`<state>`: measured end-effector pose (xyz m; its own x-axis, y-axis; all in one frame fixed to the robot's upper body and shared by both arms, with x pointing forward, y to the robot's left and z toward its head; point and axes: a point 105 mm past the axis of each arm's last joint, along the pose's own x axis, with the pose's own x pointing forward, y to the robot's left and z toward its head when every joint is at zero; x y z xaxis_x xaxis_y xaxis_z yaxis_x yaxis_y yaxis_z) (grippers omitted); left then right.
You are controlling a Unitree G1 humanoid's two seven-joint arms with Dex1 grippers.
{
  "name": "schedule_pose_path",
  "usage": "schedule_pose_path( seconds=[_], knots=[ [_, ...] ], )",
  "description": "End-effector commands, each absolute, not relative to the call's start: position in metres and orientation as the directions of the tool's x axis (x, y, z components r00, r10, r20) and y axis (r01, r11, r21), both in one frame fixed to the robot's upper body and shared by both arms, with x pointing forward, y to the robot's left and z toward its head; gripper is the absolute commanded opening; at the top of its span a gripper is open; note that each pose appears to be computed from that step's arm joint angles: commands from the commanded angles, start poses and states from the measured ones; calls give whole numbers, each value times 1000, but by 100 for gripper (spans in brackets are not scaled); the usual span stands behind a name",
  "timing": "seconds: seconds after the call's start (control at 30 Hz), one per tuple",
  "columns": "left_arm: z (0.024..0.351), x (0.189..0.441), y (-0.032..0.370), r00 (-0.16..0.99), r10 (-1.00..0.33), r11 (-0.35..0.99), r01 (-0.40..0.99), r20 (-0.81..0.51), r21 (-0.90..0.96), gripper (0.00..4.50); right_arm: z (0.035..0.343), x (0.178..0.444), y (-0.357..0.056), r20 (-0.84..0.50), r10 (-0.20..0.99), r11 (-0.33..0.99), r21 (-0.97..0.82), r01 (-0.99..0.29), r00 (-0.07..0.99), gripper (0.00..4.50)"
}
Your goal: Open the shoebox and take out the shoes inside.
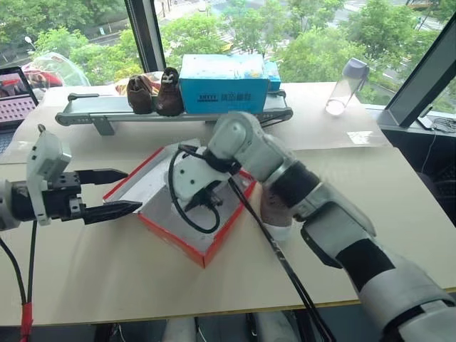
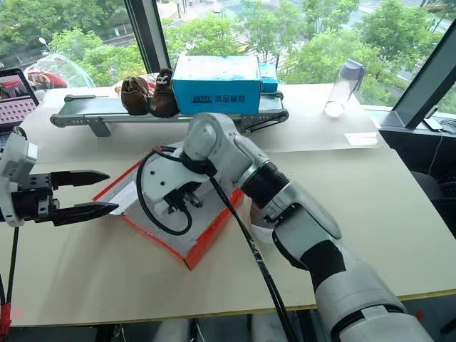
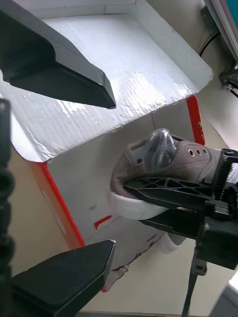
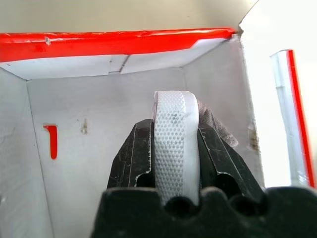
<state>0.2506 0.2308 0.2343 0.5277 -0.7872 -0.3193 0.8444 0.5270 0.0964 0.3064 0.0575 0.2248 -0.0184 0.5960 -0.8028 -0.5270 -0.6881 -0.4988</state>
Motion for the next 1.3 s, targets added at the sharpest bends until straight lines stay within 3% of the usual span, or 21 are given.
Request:
schedule_pose_path(
  seconds=[0.03,0.1,0.23,0.37,0.5,0.77,0.9,1.0,1.13,1.3],
  knots=[
    [243,257,229,526,-798,508,850,-295,139,450,261,324,34,-766,631,-605,-586,-539,125,62],
    [243,260,227,517,-805,499,856,-293,139,450,268,333,22,-745,650,-541,-593,-596,151,62],
    [242,268,222,491,-821,472,871,-291,138,450,297,365,-10,-654,688,-339,-674,-656,316,62],
    [241,275,217,465,-837,444,885,-289,137,450,339,368,-28,-408,868,8,-558,-830,283,62],
    [239,278,216,448,-844,429,894,-294,132,450,341,384,-73,-375,814,184,-558,-809,444,62],
    [238,285,211,417,-859,395,909,-296,132,450,299,394,-154,-447,642,438,-452,-777,622,62],
    [235,289,208,403,-866,382,915,-298,129,450,270,400,-195,-483,493,704,-269,-658,724,62],
    [234,291,206,395,-870,374,919,-297,126,450,255,396,-205,-535,435,773,-190,-605,724,62],
    [234,291,204,388,-873,367,922,-295,123,450,235,403,-240,-599,179,850,-305,-429,780,62],
    [234,289,204,389,-872,370,921,-297,122,450,224,413,-266,-550,-57,775,-551,-311,833,62]
  ],
)
